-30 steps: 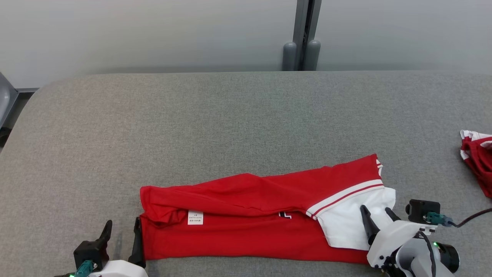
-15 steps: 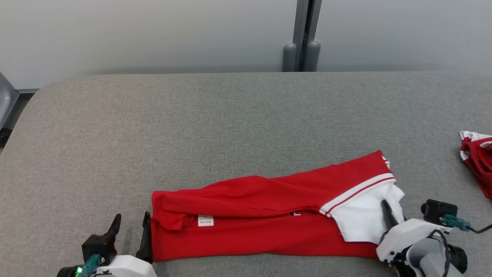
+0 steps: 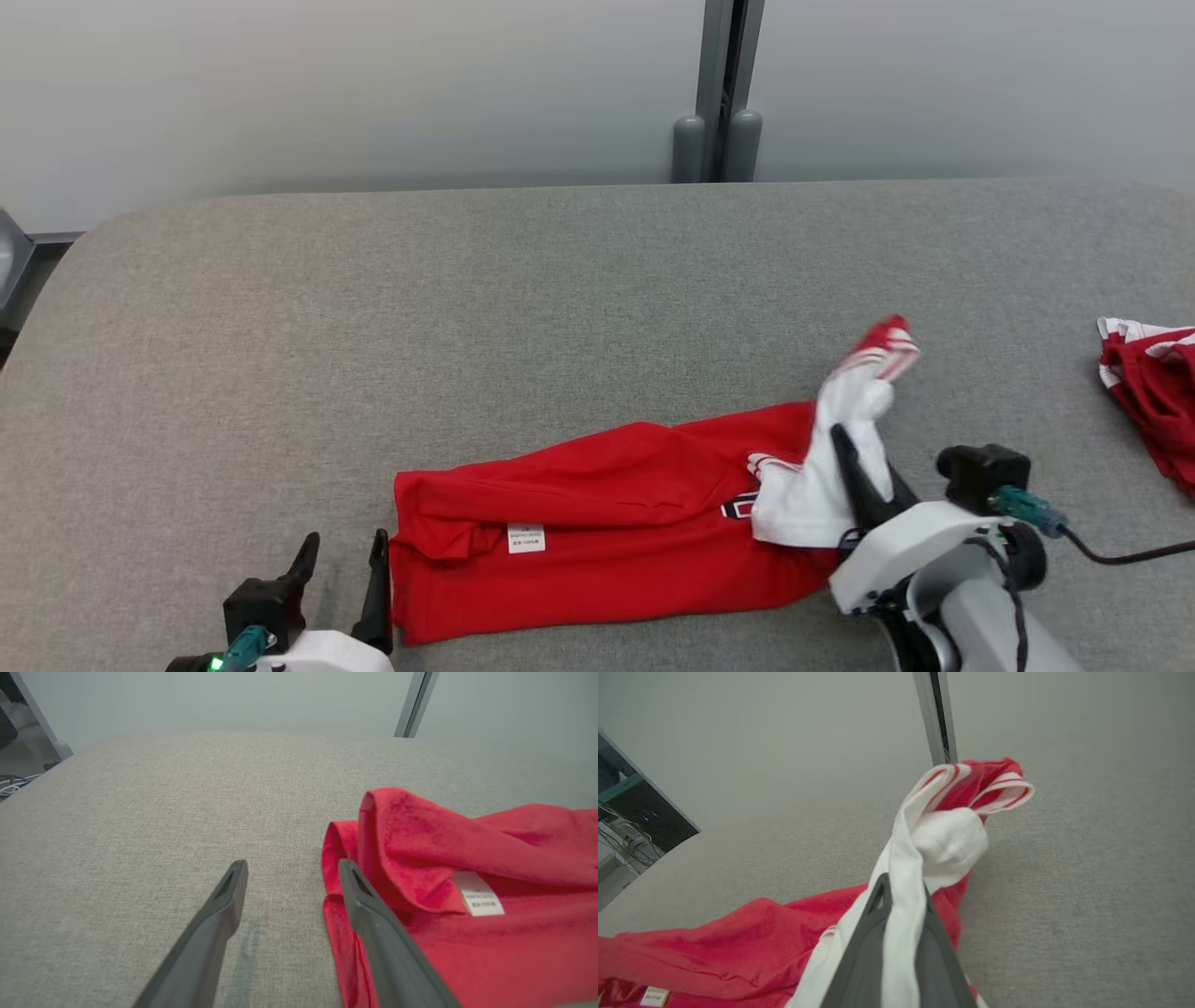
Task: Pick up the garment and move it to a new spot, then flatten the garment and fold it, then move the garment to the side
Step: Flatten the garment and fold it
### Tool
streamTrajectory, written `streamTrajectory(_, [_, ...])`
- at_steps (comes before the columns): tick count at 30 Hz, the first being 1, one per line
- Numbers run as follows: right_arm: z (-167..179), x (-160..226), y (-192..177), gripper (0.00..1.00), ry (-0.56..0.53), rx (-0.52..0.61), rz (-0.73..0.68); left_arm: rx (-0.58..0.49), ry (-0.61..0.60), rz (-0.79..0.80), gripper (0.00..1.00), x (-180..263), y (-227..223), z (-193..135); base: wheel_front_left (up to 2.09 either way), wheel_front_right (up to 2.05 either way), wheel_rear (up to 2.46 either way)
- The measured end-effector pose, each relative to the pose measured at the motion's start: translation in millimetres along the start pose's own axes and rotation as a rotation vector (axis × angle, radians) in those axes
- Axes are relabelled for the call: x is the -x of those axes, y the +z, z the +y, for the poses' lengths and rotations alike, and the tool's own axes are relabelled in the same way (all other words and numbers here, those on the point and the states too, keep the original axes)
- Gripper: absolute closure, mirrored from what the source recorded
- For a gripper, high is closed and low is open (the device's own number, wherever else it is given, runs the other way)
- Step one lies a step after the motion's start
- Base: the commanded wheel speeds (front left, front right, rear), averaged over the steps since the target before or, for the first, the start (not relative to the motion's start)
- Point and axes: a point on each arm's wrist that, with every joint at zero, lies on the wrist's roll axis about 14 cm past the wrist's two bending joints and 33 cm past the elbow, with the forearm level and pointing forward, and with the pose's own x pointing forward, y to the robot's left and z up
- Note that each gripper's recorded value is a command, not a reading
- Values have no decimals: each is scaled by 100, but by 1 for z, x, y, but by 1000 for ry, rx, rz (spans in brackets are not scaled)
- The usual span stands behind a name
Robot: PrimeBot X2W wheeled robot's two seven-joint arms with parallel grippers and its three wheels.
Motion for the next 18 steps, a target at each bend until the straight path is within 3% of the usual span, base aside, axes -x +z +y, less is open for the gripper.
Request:
streamTrajectory(7, [91, 3, -15, 100, 273, 2, 51, 2, -14, -3, 0, 8, -1, -4, 0, 0, 0])
streamTrajectory(18, [204, 15, -49, 100, 615, -3, 197, 5, 33, -25, 0, 33, 1, 13, 0, 0, 0])
